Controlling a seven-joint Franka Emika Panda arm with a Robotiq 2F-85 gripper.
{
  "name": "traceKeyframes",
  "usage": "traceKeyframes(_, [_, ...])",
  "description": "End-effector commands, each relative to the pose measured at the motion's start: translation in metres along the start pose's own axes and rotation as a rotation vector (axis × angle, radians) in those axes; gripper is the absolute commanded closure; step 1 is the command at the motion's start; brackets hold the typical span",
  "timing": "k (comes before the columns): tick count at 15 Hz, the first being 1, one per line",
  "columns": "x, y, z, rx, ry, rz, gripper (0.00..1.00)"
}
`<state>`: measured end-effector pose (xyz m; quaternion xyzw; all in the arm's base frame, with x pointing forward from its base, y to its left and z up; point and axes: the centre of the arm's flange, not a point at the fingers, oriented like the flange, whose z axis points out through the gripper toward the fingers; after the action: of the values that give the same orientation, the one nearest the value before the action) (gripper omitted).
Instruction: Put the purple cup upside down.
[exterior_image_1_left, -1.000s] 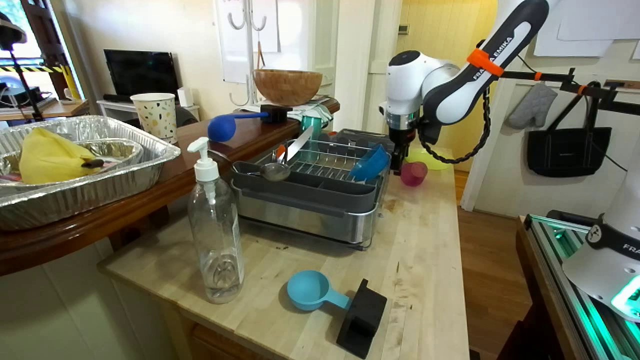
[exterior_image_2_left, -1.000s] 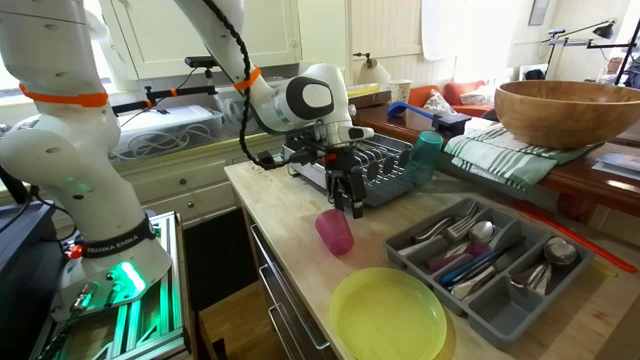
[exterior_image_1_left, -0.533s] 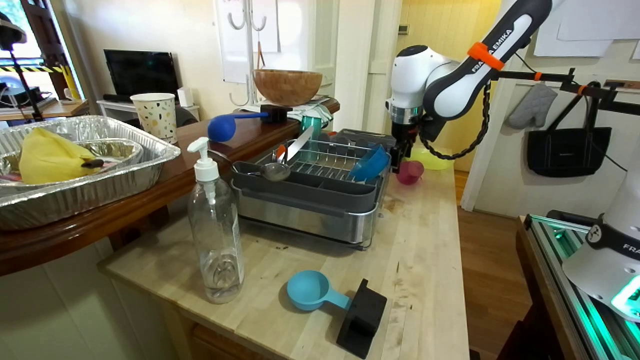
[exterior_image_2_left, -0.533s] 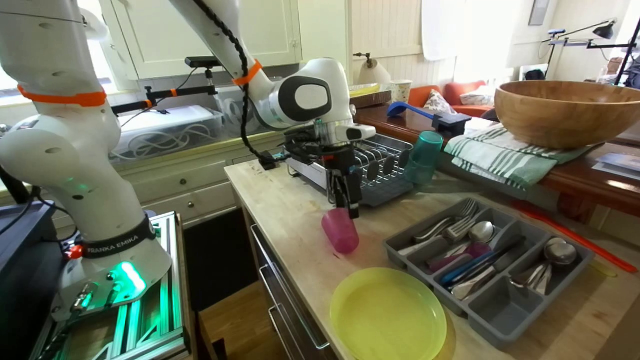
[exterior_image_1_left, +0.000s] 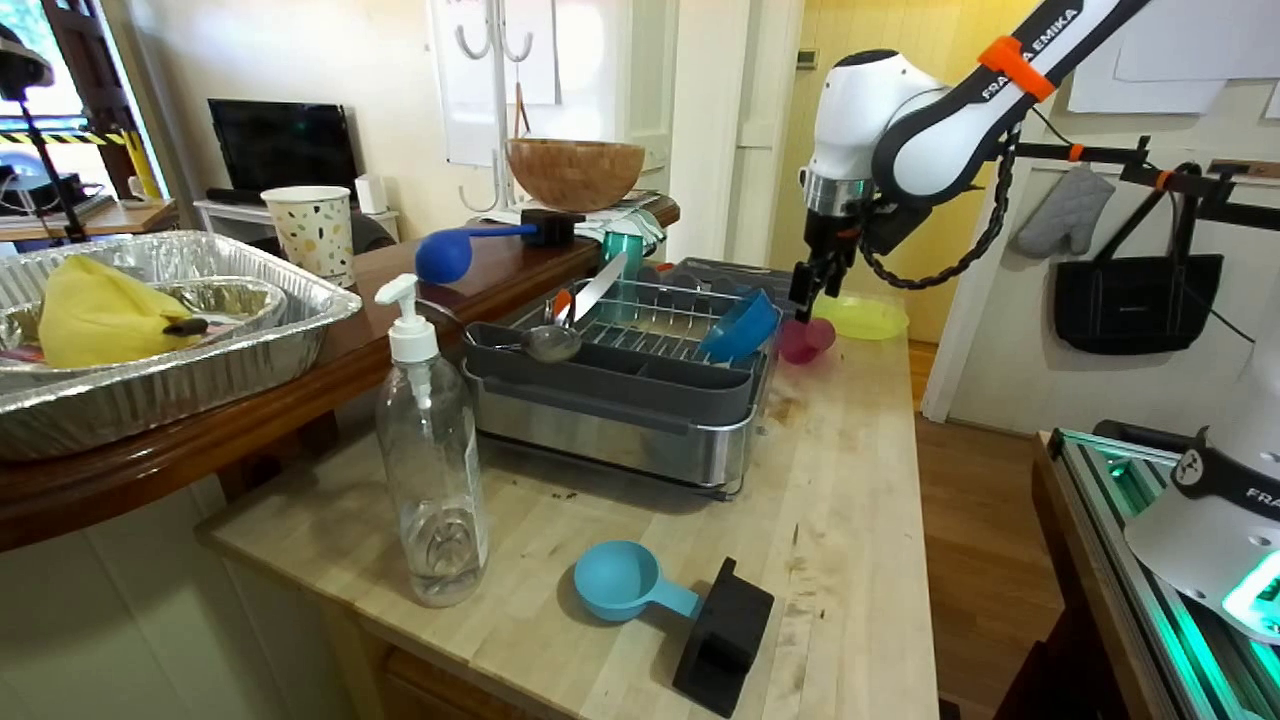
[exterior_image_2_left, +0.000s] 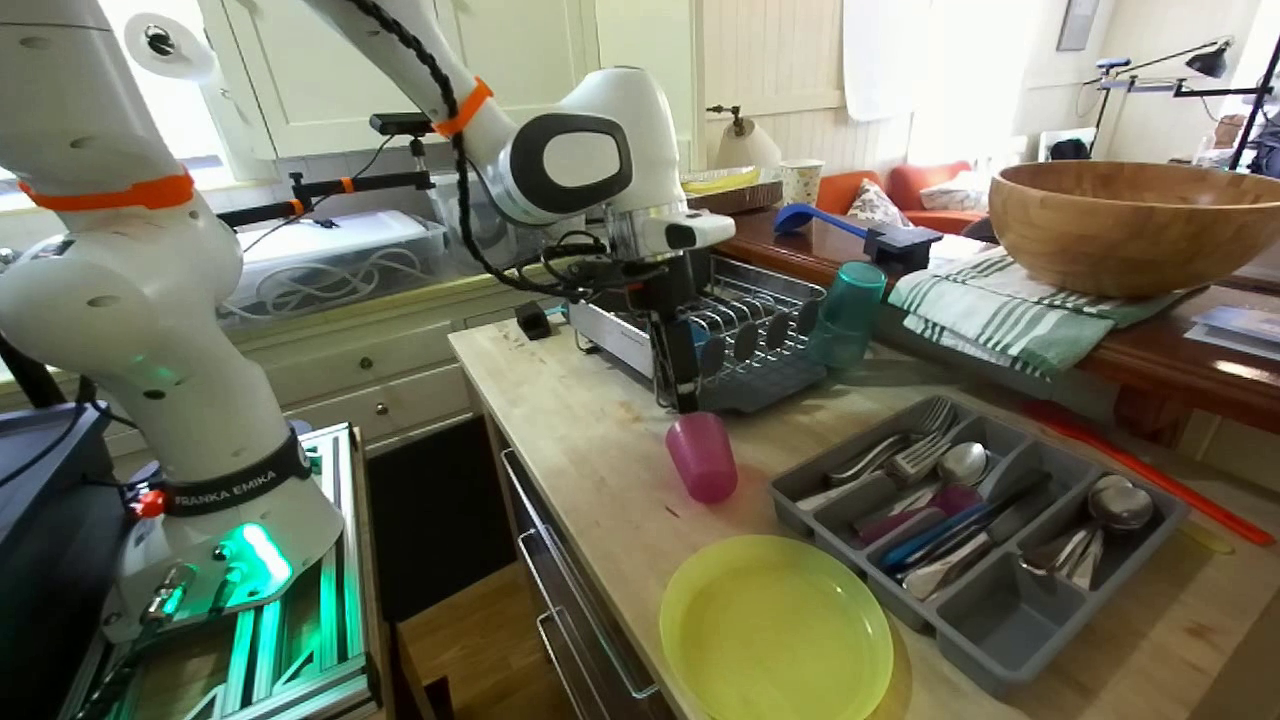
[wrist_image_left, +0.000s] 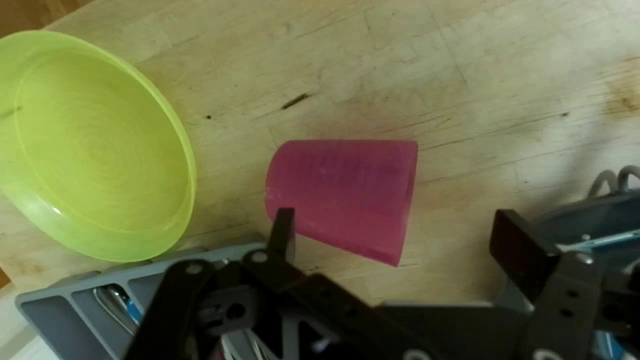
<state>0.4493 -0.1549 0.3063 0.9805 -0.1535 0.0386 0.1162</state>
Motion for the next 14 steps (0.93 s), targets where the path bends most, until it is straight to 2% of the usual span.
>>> traceKeyframes(1, [-0.019,0.029,-0.015,0.055,0.011,0.175,0.0])
traceKeyframes(8, [0.004,0.081,-0.009,0.098,0.079,0.521,0.0])
traceKeyframes(14, [0.03,0.097,0.002,0.185,0.124,0.81,0.0])
